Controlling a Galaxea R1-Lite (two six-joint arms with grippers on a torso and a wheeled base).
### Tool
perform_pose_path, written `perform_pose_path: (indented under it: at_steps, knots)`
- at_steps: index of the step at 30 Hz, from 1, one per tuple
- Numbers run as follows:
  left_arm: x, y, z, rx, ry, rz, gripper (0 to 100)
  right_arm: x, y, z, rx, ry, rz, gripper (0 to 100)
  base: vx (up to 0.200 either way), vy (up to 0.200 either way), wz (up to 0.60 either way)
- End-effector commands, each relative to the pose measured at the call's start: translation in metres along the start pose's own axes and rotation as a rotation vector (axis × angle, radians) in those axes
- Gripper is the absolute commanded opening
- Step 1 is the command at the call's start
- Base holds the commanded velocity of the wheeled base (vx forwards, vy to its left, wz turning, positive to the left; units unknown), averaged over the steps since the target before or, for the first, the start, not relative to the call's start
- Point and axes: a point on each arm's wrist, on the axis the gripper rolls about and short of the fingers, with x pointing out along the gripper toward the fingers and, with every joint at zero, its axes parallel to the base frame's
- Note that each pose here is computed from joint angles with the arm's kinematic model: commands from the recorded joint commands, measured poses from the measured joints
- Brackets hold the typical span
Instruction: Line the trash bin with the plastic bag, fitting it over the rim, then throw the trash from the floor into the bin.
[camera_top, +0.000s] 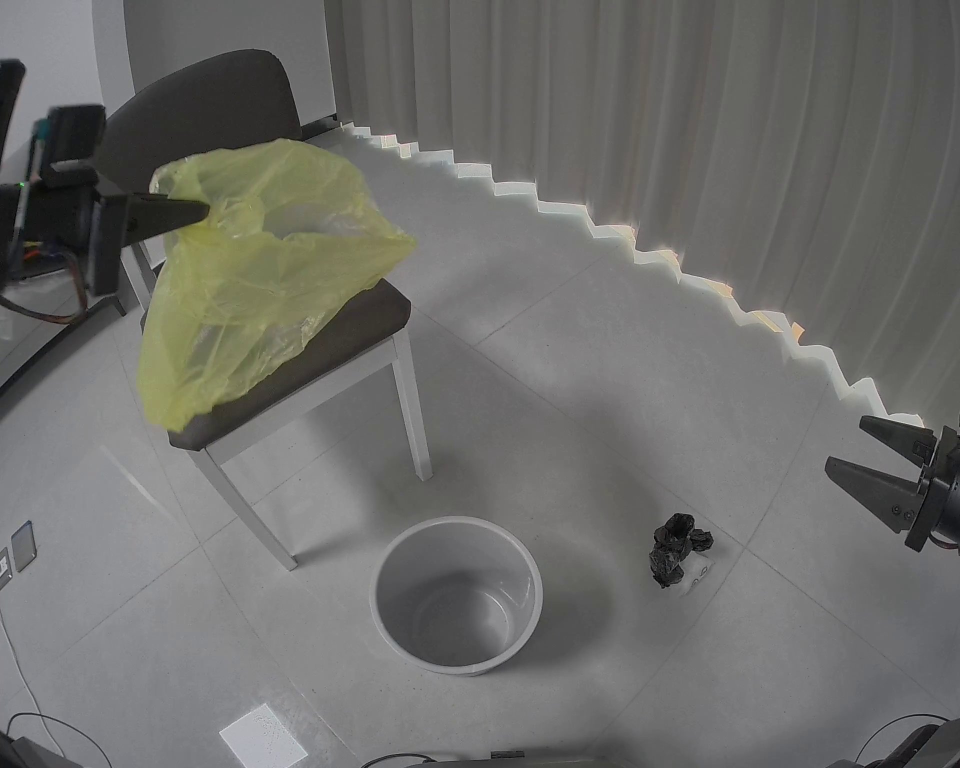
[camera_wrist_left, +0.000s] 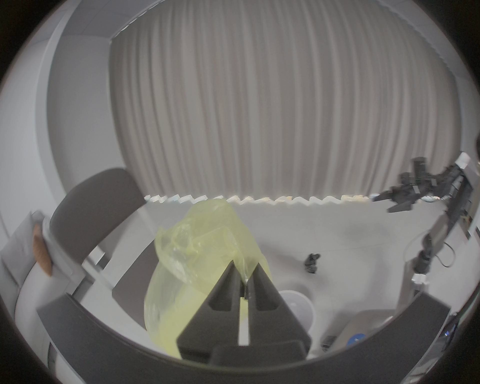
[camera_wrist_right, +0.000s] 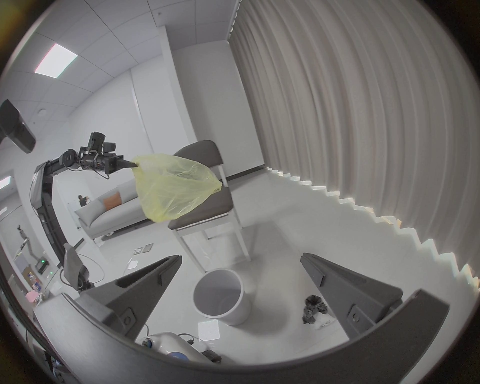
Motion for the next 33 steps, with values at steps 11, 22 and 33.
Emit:
perform_pose_path:
  at_steps: [11, 22, 33]
  knots:
    - [-0.053, -0.054, 0.023, 0.113, -0.092, -0.255, 0, 0.064, -0.013, 0.012, 0.039, 0.097, 0.106, 100, 0.000, 0.000, 0.00]
    - [-0.028, -0.072, 0.008, 0.119, -0.066, -0.352, 0, 0.106, -0.015, 0.030, 0.151, 0.091, 0.146, 100, 0.000, 0.000, 0.00]
    - [-0.025, -0.088, 0.007, 0.135, -0.063, -0.430, 0, 0.152, -0.020, 0.042, 0.142, 0.080, 0.153, 100, 0.000, 0.000, 0.00]
